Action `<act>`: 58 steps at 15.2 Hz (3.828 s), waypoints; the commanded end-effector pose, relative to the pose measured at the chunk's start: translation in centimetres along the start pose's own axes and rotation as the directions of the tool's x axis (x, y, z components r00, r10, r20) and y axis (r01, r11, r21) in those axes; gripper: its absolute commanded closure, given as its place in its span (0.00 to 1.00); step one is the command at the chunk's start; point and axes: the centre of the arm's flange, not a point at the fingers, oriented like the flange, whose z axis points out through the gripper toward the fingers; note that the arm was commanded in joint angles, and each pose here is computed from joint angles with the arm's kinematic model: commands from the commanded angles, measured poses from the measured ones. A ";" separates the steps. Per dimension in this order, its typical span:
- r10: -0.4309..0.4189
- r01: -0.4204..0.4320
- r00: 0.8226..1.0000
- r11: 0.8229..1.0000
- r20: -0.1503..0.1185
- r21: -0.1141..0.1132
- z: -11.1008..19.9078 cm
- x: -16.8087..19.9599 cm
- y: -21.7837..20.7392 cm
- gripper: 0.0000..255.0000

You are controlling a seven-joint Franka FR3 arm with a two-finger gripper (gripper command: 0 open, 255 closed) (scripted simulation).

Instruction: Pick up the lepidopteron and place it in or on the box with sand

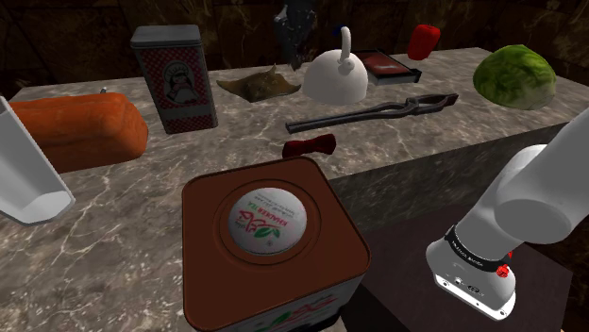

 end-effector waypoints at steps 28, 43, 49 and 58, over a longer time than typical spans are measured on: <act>-0.001 0.001 1.000 1.000 0.000 0.000 -2.2 -5.1 37.9 1.00; -0.001 0.001 1.000 1.000 0.000 0.000 1.5 -7.0 46.6 1.00; -0.001 0.001 1.000 1.000 0.000 0.000 4.8 -7.6 46.7 1.00; -0.001 0.001 1.000 1.000 0.001 0.000 4.8 -7.6 46.7 0.00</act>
